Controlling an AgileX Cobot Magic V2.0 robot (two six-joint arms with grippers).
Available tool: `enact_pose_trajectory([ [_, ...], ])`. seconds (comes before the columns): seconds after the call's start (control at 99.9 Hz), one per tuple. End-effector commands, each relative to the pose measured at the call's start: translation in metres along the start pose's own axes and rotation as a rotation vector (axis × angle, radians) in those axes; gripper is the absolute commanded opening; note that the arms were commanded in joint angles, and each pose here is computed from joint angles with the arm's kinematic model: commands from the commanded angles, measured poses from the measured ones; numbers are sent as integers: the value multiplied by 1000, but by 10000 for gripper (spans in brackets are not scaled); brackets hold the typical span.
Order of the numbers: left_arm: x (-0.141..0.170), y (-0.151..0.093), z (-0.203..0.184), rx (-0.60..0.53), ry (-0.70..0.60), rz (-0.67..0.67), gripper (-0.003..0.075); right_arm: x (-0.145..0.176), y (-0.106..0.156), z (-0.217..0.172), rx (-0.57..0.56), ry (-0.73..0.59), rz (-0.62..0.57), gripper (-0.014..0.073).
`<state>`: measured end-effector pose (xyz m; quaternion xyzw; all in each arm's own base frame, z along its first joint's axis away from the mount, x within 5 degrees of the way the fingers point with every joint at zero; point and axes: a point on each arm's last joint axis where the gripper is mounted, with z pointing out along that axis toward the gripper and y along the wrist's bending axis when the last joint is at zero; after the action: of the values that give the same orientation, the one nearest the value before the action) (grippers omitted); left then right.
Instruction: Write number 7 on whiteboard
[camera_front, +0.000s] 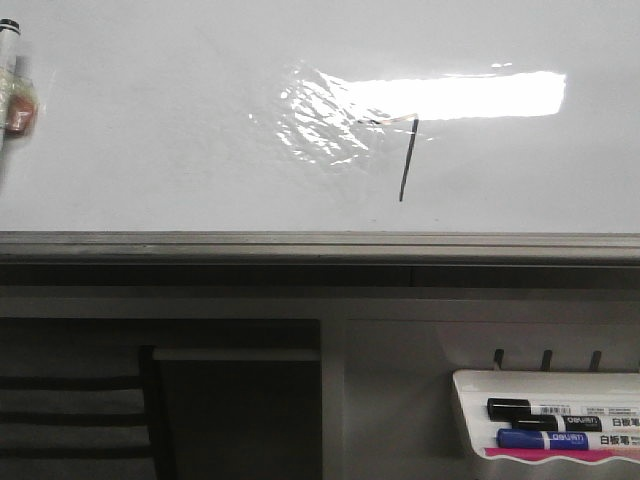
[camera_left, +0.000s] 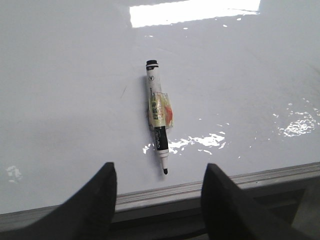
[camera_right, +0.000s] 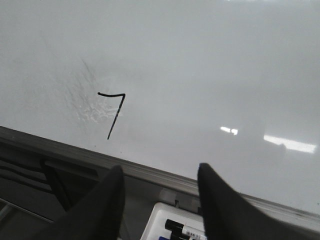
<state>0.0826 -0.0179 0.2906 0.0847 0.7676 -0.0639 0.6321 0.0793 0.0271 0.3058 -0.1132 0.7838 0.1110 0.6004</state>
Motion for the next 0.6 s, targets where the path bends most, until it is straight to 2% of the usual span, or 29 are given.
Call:
enact_pose_trajectory([
  [0.0,-12,2,0,-19,-119,-9,256,-8,-2,0,21,-104,-7,160],
  [0.15,-11,2,0,-19,-117,-9,45,-4,-2,1,23,-89,-14,-55],
  [0.21,-11,2,0,-19,-117,-9,-23,-4,-2,1,23,-89,-16,-71],
  [0.591,-11,2,0,-18,-115,-9,-20,-3,-2,2,25,-84,-20,-71],
])
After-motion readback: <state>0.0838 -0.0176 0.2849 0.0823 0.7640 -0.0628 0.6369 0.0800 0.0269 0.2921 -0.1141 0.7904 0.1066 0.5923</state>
